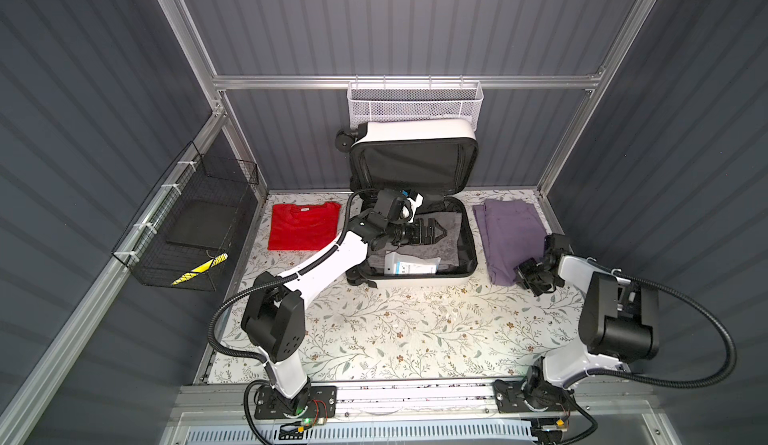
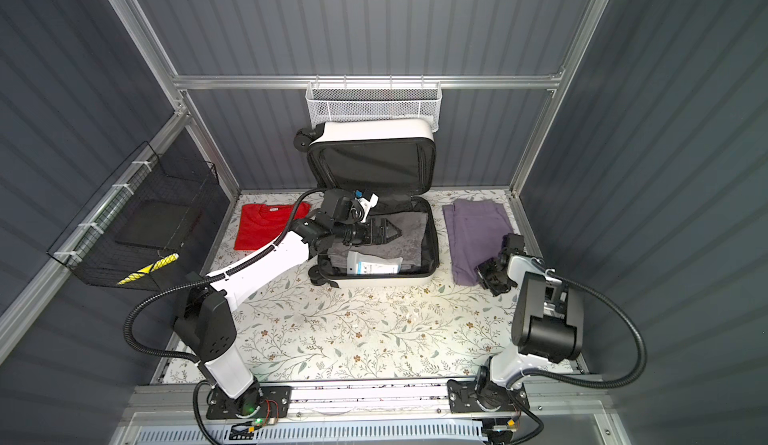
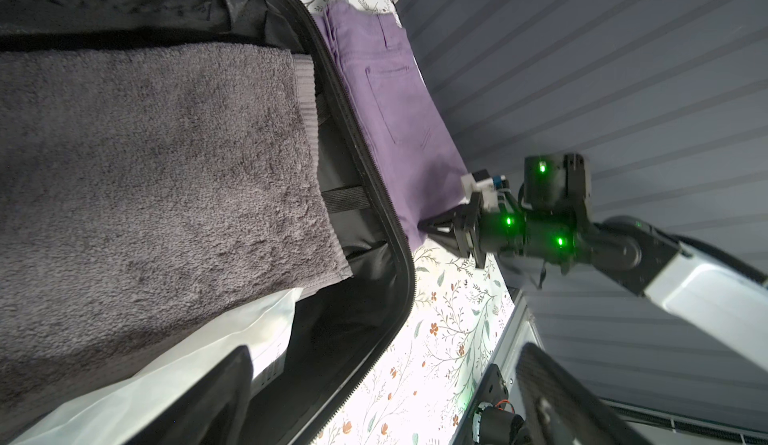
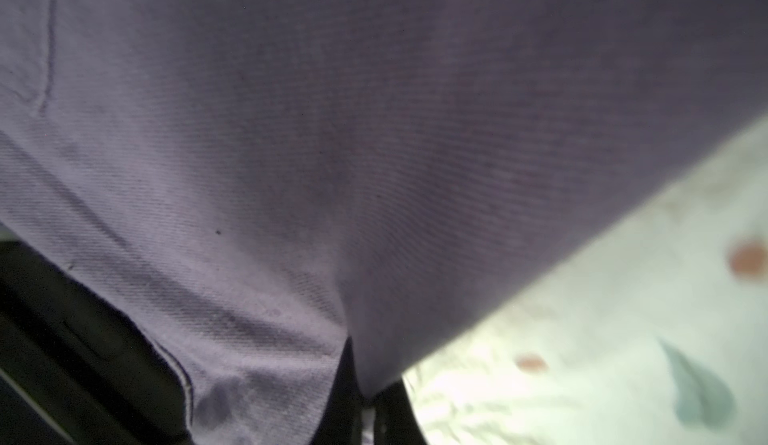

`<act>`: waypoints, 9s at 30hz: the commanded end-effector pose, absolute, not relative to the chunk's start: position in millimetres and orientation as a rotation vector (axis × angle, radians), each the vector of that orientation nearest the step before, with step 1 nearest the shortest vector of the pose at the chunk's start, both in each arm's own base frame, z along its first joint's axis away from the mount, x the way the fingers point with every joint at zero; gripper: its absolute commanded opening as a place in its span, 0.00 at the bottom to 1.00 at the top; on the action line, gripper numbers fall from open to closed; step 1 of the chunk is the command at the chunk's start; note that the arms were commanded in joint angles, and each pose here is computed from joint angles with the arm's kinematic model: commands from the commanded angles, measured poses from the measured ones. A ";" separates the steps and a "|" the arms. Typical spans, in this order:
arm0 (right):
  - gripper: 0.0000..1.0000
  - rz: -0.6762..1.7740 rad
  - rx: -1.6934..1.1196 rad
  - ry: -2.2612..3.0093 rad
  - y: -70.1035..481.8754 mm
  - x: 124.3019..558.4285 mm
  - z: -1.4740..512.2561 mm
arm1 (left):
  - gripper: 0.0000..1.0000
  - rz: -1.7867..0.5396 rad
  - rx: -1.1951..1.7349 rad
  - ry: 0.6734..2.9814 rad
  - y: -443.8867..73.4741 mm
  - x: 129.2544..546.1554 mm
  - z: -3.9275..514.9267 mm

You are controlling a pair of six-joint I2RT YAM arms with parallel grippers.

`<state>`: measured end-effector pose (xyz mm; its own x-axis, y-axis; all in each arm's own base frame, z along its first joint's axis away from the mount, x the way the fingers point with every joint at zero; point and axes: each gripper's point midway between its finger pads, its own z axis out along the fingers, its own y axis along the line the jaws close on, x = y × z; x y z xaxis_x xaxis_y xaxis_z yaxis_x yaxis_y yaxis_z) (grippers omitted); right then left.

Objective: Pack the luggage

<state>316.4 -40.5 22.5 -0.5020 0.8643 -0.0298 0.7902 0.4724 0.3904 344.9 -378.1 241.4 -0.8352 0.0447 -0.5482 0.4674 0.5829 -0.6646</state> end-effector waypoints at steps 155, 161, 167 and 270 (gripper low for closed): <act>0.81 0.738 1.698 2.225 -94.2 271.7 46.7 | 0.05 -1.196 -0.309 2.480 -627.9 219.4 52.6; 0.81 0.781 1.682 2.156 -96.6 282.8 71.9 | 0.00 -1.184 0.057 2.457 -647.4 228.7 100.1; 0.81 0.810 1.689 2.099 -96.6 286.8 81.1 | 0.00 -1.308 0.264 2.449 -653.3 257.6 134.3; 0.74 0.804 1.261 2.613 -48.5 296.7 18.3 | 0.00 -1.459 0.920 2.311 -487.1 197.5 239.9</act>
